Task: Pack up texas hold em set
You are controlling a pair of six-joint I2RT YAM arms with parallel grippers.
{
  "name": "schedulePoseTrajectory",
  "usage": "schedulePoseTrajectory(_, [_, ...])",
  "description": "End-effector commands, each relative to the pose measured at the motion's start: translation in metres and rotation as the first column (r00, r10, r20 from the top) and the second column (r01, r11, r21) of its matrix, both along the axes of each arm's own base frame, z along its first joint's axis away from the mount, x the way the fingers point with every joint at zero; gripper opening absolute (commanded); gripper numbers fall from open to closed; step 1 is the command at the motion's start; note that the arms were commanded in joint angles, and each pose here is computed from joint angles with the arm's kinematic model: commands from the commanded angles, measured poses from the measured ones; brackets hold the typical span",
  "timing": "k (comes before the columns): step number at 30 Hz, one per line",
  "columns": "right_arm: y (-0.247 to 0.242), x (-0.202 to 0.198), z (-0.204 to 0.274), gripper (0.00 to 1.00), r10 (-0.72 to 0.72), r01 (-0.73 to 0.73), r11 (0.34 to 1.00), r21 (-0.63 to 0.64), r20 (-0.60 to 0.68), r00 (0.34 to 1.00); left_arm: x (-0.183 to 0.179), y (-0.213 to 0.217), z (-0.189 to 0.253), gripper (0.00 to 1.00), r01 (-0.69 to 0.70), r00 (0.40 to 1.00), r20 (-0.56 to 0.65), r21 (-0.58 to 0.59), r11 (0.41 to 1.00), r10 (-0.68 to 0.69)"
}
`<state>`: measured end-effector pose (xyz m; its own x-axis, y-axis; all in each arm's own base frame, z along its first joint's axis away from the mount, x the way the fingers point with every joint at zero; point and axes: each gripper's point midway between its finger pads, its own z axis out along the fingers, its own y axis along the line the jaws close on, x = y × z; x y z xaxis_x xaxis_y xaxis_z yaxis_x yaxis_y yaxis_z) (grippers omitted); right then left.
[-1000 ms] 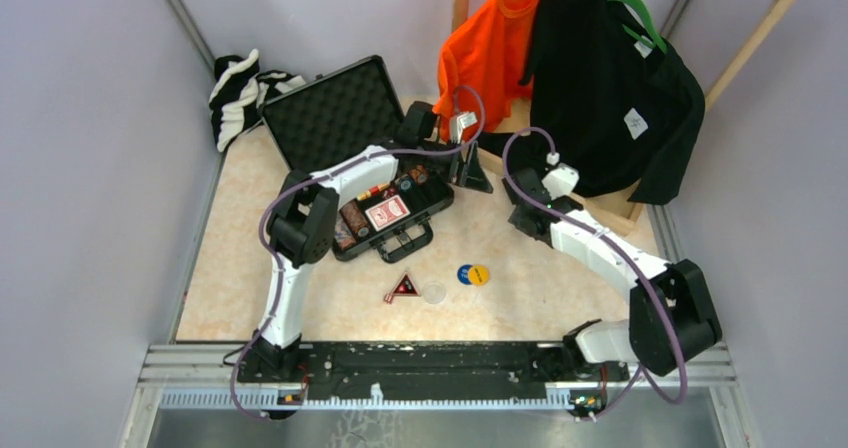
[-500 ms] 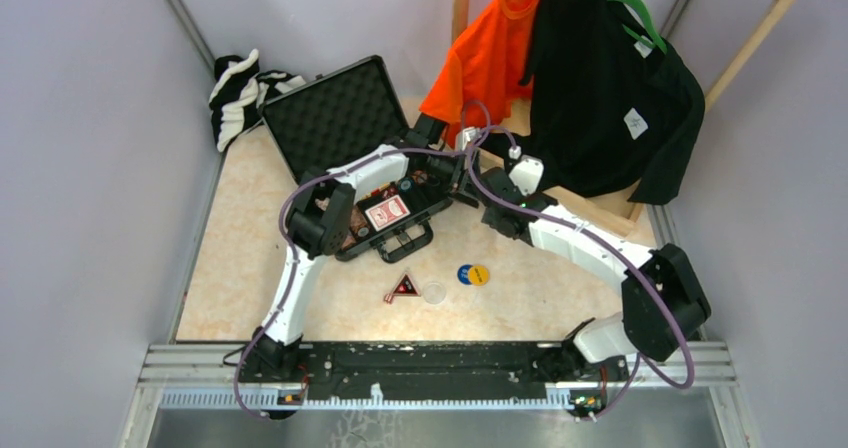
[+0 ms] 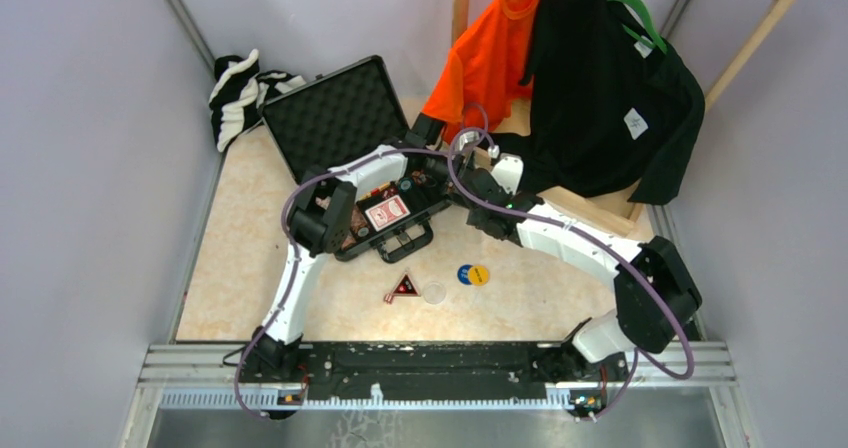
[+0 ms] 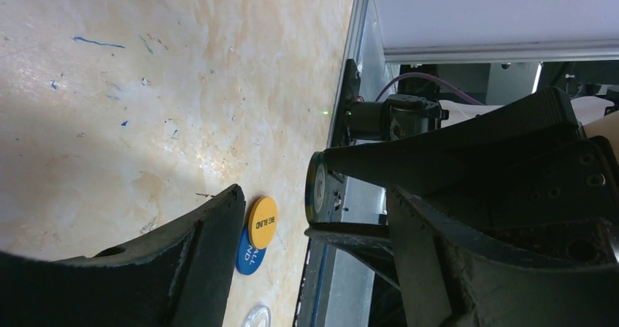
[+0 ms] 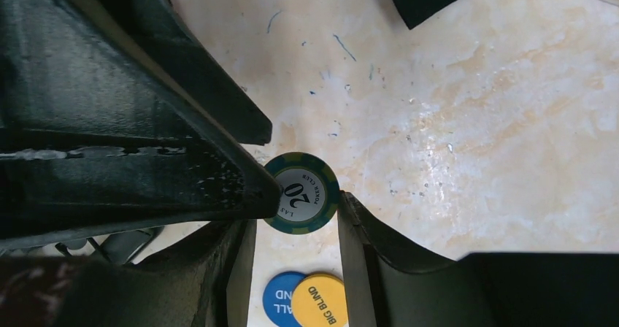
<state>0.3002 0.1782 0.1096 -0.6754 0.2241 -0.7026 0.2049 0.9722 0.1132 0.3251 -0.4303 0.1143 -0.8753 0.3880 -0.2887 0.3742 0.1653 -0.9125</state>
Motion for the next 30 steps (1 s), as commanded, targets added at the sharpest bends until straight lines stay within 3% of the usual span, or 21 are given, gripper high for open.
schedulePoseTrajectory(1, [0.019,0.017,0.021,0.37,0.023,-0.025,0.999,0.038,0.064,0.998,-0.006,-0.001,0.006,0.76,0.054,0.998,-0.034,-0.05,0.997,-0.056])
schedulePoseTrajectory(30, [0.035,0.027,0.023,0.37,0.06,-0.064,0.997,0.051,0.075,0.995,-0.013,-0.001,-0.012,0.54,0.093,0.994,-0.055,-0.03,0.995,-0.095])
